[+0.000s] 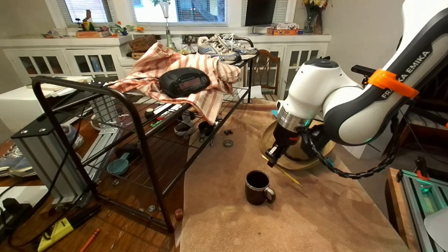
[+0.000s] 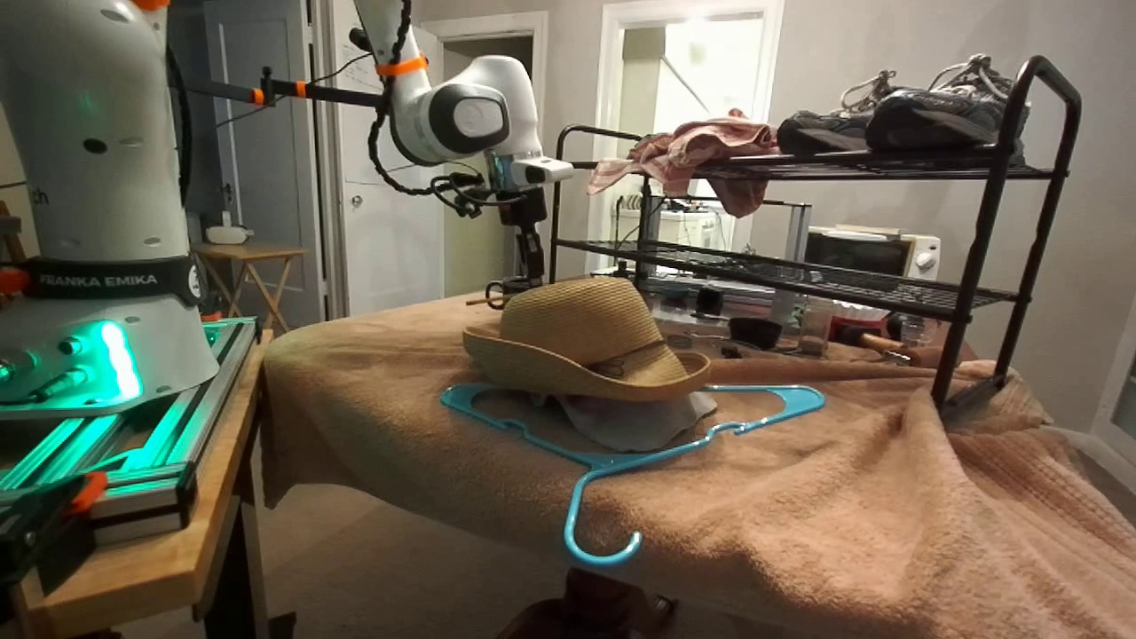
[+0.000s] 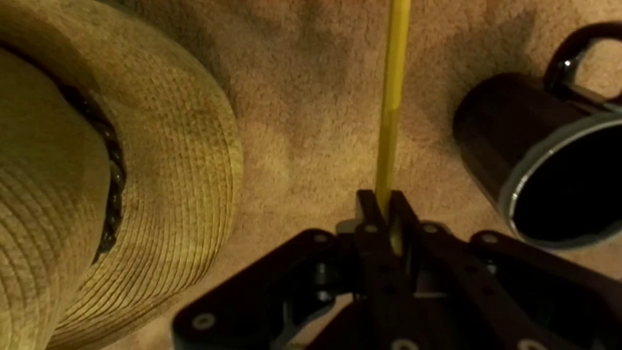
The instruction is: Put the yellow pencil in the brown mug.
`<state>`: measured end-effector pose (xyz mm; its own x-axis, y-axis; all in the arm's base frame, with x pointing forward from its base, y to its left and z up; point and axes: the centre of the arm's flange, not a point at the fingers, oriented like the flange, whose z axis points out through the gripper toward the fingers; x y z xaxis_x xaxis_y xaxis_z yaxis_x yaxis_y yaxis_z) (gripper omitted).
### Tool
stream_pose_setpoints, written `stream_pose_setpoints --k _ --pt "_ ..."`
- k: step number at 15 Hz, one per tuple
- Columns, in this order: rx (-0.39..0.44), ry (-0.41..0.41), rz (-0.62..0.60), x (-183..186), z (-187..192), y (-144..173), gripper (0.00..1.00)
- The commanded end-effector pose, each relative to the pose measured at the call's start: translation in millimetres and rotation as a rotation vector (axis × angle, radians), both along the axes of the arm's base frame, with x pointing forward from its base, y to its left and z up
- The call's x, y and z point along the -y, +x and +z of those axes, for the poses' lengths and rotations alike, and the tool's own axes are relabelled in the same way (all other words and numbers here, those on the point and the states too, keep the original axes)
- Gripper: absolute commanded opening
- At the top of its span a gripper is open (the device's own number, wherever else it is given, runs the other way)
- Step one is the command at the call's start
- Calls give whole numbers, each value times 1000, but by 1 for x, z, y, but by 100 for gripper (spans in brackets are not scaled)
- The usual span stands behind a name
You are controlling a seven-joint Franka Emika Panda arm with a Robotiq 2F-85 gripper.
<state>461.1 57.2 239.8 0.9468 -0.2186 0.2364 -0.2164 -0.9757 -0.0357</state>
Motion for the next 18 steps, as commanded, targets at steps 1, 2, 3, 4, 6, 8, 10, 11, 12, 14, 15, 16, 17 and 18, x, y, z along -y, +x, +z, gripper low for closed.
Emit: stream_pose_setpoints --k 1,2,3,4,6,8,10,11,12,14,15,16,17,18 --pt "113 20 -19 -21 39 -27 2" --pt "143 29 -6 -27 46 -33 2" --pt "174 39 0 -31 52 -37 2" --pt "207 58 5 -35 57 -41 2" --pt "273 83 7 -41 62 -47 2" --pt "324 113 10 -47 68 -53 2" --pt "371 143 5 -50 72 -57 2" --pt "399 154 -4 -51 74 -58 2" --pt "414 174 -8 -52 74 -58 2" --pt "447 182 -33 -53 71 -53 2" --pt "460 189 -49 -52 70 -51 2" --pt "462 193 -62 -50 66 -48 2" --pt "471 191 -76 -48 62 -45 2" --pt "470 195 -91 -46 59 -43 2"
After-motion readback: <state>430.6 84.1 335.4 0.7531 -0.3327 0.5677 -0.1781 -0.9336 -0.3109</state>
